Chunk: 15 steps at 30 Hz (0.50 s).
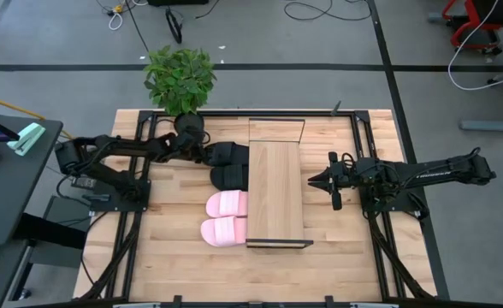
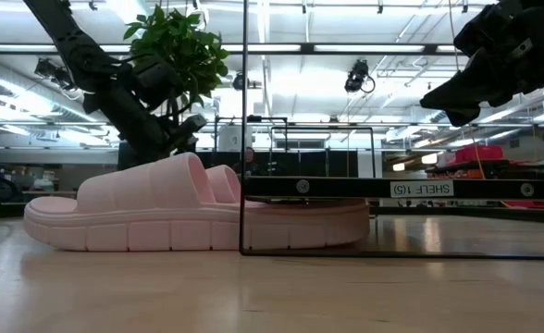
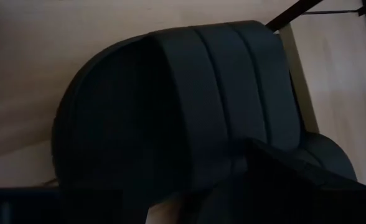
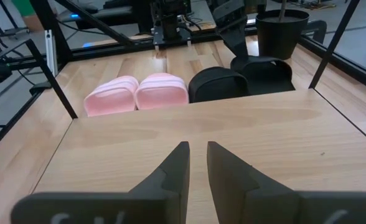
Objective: Pick and place slides into the shelf
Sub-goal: Put the top black slides on the shelf
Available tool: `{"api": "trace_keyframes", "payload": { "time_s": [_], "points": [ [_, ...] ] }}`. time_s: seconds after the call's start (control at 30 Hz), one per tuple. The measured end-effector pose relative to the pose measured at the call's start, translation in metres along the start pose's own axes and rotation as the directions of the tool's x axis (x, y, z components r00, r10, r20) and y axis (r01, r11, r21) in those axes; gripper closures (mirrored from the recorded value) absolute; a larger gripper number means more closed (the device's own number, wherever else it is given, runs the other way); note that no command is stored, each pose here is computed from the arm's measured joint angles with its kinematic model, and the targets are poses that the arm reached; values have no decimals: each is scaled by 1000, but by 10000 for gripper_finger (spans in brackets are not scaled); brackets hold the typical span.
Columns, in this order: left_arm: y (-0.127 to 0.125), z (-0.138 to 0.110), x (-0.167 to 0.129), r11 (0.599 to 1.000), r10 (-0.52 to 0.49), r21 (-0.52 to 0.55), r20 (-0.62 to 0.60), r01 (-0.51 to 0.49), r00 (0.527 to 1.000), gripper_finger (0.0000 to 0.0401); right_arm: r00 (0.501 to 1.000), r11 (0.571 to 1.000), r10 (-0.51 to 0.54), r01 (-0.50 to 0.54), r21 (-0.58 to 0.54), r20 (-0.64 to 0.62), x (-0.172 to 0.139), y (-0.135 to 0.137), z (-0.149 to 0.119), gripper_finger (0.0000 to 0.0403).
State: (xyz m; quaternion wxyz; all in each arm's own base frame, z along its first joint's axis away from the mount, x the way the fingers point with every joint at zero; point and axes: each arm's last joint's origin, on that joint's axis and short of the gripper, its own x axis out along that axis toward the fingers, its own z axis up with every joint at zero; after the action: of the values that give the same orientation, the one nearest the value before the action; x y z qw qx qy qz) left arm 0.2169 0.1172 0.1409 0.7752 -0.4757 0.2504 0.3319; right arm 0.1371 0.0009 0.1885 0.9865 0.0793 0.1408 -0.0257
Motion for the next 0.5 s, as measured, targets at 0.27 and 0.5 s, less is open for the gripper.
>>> {"api": "trace_keyframes", "payload": {
  "time_s": [0.27, 0.5],
  "points": [
    [-1, 1, 1, 1000, -27, -1, -3, 27, 1000, 149, 1000, 1000, 0, 0, 14, 0, 0, 0, 0, 341],
    [-2, 3, 1, 998, -64, -11, -7, 63, 998, 155, 1000, 1000, 0, 0, 14, 0, 0, 0, 0, 341]
  ]
}}
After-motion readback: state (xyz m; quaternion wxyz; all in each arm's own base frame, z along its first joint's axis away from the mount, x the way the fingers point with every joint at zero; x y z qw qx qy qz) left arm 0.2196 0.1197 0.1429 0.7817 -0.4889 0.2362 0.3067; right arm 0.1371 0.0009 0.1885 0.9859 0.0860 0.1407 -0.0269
